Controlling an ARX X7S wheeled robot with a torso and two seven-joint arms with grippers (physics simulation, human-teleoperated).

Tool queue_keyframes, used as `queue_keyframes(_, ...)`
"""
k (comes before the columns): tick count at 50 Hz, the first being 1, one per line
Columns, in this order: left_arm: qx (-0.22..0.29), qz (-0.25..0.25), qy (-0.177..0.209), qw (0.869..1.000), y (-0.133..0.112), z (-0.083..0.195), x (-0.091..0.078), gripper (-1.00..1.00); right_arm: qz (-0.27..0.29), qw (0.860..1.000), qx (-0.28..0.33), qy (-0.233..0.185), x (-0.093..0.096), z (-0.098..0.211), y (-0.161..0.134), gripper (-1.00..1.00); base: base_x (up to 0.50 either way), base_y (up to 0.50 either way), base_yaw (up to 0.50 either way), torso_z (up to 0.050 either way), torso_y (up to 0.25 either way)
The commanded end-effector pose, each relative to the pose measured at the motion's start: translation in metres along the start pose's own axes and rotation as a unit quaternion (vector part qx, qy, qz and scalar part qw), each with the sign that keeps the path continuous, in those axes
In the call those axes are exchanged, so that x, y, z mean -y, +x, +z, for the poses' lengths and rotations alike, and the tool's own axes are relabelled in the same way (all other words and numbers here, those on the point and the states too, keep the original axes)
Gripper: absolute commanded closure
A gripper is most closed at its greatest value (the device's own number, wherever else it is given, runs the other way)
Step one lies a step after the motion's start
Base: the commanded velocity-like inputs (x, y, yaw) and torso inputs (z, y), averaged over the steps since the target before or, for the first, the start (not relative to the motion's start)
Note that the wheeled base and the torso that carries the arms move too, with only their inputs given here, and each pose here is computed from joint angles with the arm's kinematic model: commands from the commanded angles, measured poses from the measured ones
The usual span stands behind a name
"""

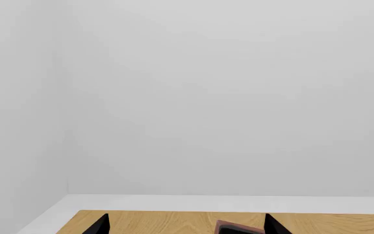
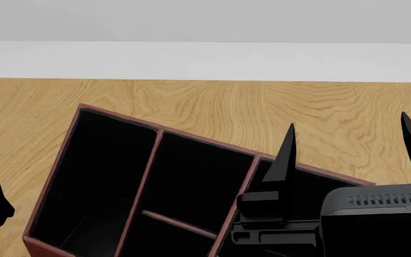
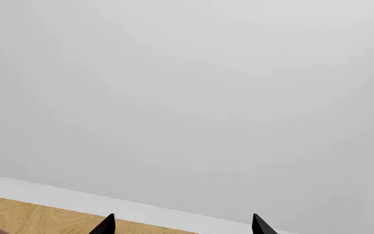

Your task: Pick up the book and place it in the front compartment of the caddy.

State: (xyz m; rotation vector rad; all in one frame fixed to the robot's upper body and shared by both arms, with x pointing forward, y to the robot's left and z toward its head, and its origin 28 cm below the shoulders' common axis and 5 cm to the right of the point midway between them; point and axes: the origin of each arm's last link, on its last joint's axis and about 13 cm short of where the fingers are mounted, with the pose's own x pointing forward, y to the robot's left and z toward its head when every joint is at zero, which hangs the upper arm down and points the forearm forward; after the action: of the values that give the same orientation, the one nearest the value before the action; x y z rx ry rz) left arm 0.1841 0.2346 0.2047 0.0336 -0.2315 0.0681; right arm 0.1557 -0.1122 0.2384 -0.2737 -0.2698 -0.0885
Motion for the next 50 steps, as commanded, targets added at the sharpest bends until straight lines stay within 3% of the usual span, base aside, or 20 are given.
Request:
queue_keyframes(1, -0.001, 0.0, 0.0, 1.0, 0.0, 0.0, 0.0, -1.0, 0.013, 1.0, -0.002, -0.005, 0.0, 0.002, -0.004, -1.0, 0.0, 0.0, 0.0, 0.0, 0.0)
queue_keyframes(10, -0.004, 0.002, 0.001, 1.0, 0.002, -0.004, -0.001, -1.0, 0.004, 1.0, -0.002, -0.018, 0.013, 0.014, -0.007, -1.0, 0.0, 0.0, 0.0, 0.0, 0.0)
queue_keyframes(18, -0.004, 0.003, 0.001, 1.0, 0.003, -0.004, 0.0, -1.0, 0.029, 0.999, -0.012, -0.044, 0.021, 0.035, -0.009, -1.0, 0.0, 0.0, 0.0, 0.0, 0.0)
queue_keyframes(19, -0.004, 0.003, 0.001, 1.0, 0.003, -0.004, 0.0, -1.0, 0.036, 0.998, -0.018, -0.047, 0.02, 0.037, -0.011, -1.0, 0.0, 0.0, 0.0, 0.0, 0.0)
queue_keyframes(20, -0.004, 0.002, 0.001, 1.0, 0.004, -0.004, 0.001, -1.0, 0.073, 0.993, -0.069, -0.055, 0.007, 0.028, -0.022, -1.0, 0.0, 0.0, 0.0, 0.0, 0.0)
queue_keyframes(21, -0.003, 0.002, 0.001, 1.0, 0.004, -0.003, 0.001, -1.0, 0.114, 0.985, -0.101, -0.077, 0.008, 0.023, -0.031, -1.0, 0.0, 0.0, 0.0, 0.0, 0.0)
queue_keyframes(22, -0.003, 0.002, 0.001, 1.0, 0.004, -0.002, 0.001, -1.0, 0.117, 0.984, -0.082, -0.104, 0.018, 0.024, -0.033, -1.0, 0.0, 0.0, 0.0, 0.0, 0.0)
queue_keyframes(24, -0.001, 0.001, 0.001, 1.0, 0.004, -0.001, 0.001, -1.0, 0.055, 0.996, -0.019, -0.066, 0.031, 0.041, -0.03, -1.0, 0.0, 0.0, 0.0, 0.0, 0.0)
queue_keyframes(38, 0.0, -0.001, -0.003, 1.0, 0.005, -0.002, 0.002, -1.0, 0.102, 0.987, -0.044, -0.116, 0.042, 0.072, -0.045, -1.0, 0.0, 0.0, 0.0, 0.0, 0.0)
queue_keyframes(50, 0.0, 0.001, -0.006, 1.0, 0.003, -0.003, 0.0, -1.0, 0.15, 0.976, -0.062, -0.148, 0.042, 0.091, -0.055, -1.0, 0.0, 0.0, 0.0, 0.0, 0.0)
